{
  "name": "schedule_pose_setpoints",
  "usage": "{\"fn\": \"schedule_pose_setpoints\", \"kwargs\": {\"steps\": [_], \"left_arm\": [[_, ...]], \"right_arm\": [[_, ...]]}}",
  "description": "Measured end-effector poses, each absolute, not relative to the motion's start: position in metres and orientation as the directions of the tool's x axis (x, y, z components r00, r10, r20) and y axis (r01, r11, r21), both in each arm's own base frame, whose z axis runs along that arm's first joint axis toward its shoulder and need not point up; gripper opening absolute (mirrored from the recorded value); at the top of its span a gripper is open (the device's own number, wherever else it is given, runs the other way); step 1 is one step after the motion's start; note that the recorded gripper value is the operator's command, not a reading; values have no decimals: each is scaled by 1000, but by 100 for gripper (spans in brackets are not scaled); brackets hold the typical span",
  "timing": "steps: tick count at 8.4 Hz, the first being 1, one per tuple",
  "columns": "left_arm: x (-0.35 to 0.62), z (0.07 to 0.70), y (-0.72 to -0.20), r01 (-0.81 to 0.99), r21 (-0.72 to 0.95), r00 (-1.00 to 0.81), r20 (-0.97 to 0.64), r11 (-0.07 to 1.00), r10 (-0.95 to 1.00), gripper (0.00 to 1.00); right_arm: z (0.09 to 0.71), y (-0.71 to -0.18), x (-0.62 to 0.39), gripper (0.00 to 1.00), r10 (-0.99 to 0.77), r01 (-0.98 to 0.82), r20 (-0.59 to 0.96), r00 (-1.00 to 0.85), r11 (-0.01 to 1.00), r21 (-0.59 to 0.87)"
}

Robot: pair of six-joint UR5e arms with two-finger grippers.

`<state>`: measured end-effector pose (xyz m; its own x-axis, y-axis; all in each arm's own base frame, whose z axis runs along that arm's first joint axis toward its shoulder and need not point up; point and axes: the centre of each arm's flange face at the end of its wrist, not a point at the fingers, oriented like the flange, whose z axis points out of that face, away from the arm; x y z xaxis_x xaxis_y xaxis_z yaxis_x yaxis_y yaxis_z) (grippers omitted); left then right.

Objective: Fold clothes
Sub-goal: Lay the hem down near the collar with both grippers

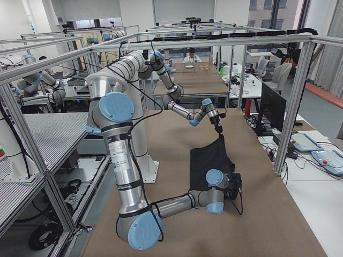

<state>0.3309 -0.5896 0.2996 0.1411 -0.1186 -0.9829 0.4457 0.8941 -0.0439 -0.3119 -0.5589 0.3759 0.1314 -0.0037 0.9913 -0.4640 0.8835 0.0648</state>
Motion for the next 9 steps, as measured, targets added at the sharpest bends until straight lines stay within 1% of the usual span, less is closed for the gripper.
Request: {"fn": "schedule_pose_setpoints", "kwargs": {"steps": [2, 5, 6, 7, 8, 9], "left_arm": [[335, 301, -595, 445, -47, 147, -981, 894, -125, 0], [342, 313, -603, 446, -51, 168, -976, 894, -139, 0], [344, 317, -606, 445, -52, 175, -974, 894, -144, 0], [345, 318, -608, 445, -52, 177, -973, 894, -145, 24], [346, 316, -609, 445, -52, 176, -974, 894, -144, 95], [346, 315, -609, 446, -50, 174, -974, 893, -142, 94]], "right_arm": [[364, -567, -318, 0, 19, -465, 989, 145, 884, 51], [373, -577, -323, 0, 59, -497, 981, 184, 867, 41], [377, -578, -324, 2, 66, -504, 979, 191, 863, 40], [378, -579, -324, 30, 69, -507, 979, 193, 861, 39], [377, -580, -325, 93, 68, -508, 979, 192, 860, 40], [376, -580, -325, 94, 68, -509, 979, 190, 860, 39]]}}
